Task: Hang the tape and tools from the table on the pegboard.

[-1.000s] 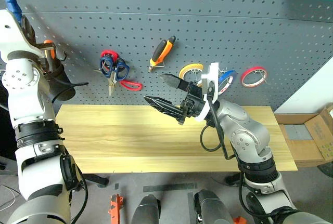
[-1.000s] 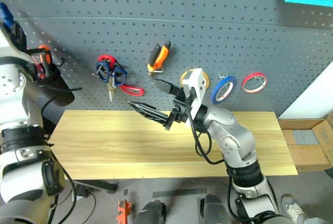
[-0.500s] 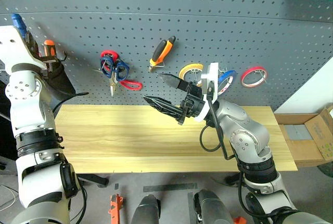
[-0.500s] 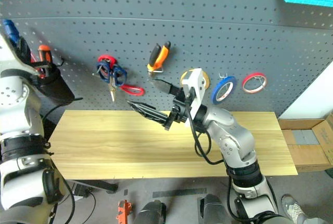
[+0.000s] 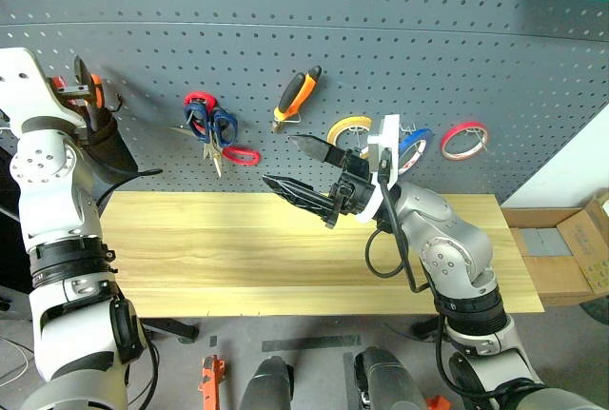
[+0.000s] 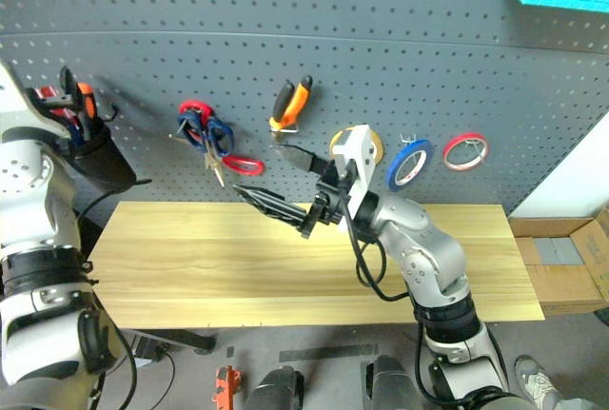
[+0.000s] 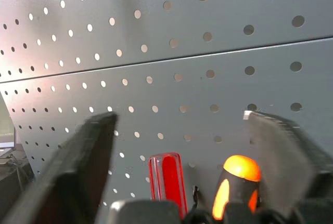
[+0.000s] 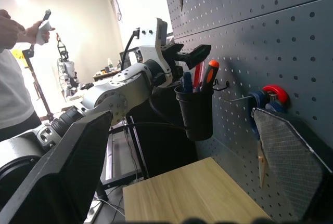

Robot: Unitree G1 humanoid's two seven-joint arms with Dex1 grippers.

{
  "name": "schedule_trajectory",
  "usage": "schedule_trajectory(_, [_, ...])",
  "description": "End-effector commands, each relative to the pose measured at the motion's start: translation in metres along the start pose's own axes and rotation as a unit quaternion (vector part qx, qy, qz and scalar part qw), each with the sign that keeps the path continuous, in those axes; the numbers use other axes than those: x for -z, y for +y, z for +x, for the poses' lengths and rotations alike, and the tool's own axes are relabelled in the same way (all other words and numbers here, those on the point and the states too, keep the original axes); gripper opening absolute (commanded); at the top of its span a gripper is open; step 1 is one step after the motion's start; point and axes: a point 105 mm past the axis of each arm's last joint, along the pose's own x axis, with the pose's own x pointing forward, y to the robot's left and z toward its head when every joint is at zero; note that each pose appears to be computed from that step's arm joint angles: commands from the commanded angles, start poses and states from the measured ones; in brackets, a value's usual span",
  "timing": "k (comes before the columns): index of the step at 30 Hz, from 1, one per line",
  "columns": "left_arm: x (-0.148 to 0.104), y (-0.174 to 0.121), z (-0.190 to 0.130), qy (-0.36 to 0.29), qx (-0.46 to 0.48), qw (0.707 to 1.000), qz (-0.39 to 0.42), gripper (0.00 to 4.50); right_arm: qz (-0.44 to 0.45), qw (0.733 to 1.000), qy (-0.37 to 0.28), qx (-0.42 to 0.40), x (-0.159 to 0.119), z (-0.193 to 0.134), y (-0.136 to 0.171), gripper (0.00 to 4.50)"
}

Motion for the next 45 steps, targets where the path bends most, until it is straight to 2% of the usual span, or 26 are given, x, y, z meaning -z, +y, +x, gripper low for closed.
schedule_trajectory(1, [-0.020,0.000,0.000,-0.033,0.001,0.999,-0.010,4.48,-0.019,1.000,-0.018,-0.003,-0.011,0.000,0.002,4.50])
schedule_trajectory(7, [-0.043,-0.013,-0.008,-0.076,0.021,0.994,-0.072,4.48,-0.054,0.998,0.003,-0.018,-0.004,-0.005,0.006,4.50])
schedule_trajectory(11, [-0.060,-0.027,-0.019,-0.102,0.037,0.991,-0.081,4.48,-0.069,0.997,0.011,-0.020,-0.003,-0.011,0.008,4.50])
schedule_trajectory(18, [-0.057,-0.084,-0.060,-0.081,0.129,0.983,-0.102,4.48,-0.089,0.994,0.012,0.058,-0.005,-0.030,-0.008,4.50])
schedule_trajectory(23, [-0.040,-0.139,-0.096,-0.043,0.216,0.964,-0.147,4.48,-0.112,0.983,0.030,0.140,0.002,-0.056,-0.022,4.50])
schedule_trajectory(28, [-0.004,-0.178,-0.123,0.026,0.292,0.941,-0.169,4.48,-0.137,0.959,0.060,0.242,0.015,-0.087,-0.039,4.50])
schedule_trajectory(31, [0.018,-0.194,-0.136,0.062,0.327,0.928,-0.165,4.48,-0.177,0.929,0.087,0.314,0.022,-0.104,-0.056,4.50])
schedule_trajectory(33, [0.044,-0.199,-0.147,0.110,0.332,0.922,-0.165,4.48,-0.189,0.904,0.115,0.365,0.032,-0.119,-0.068,4.50])
schedule_trajectory(35, [0.065,-0.198,-0.154,0.147,0.324,0.920,-0.162,4.48,-0.189,0.891,0.122,0.394,0.036,-0.126,-0.074,4.50])
schedule_trajectory(41, [0.118,-0.180,-0.164,0.256,0.263,0.920,-0.139,4.48,-0.174,0.876,0.126,0.432,0.044,-0.135,-0.079,4.50])
schedule_trajectory(45, [0.145,-0.160,-0.172,0.300,0.220,0.927,-0.043,4.48,-0.168,0.864,0.138,0.454,0.054,-0.142,-0.083,4.50])
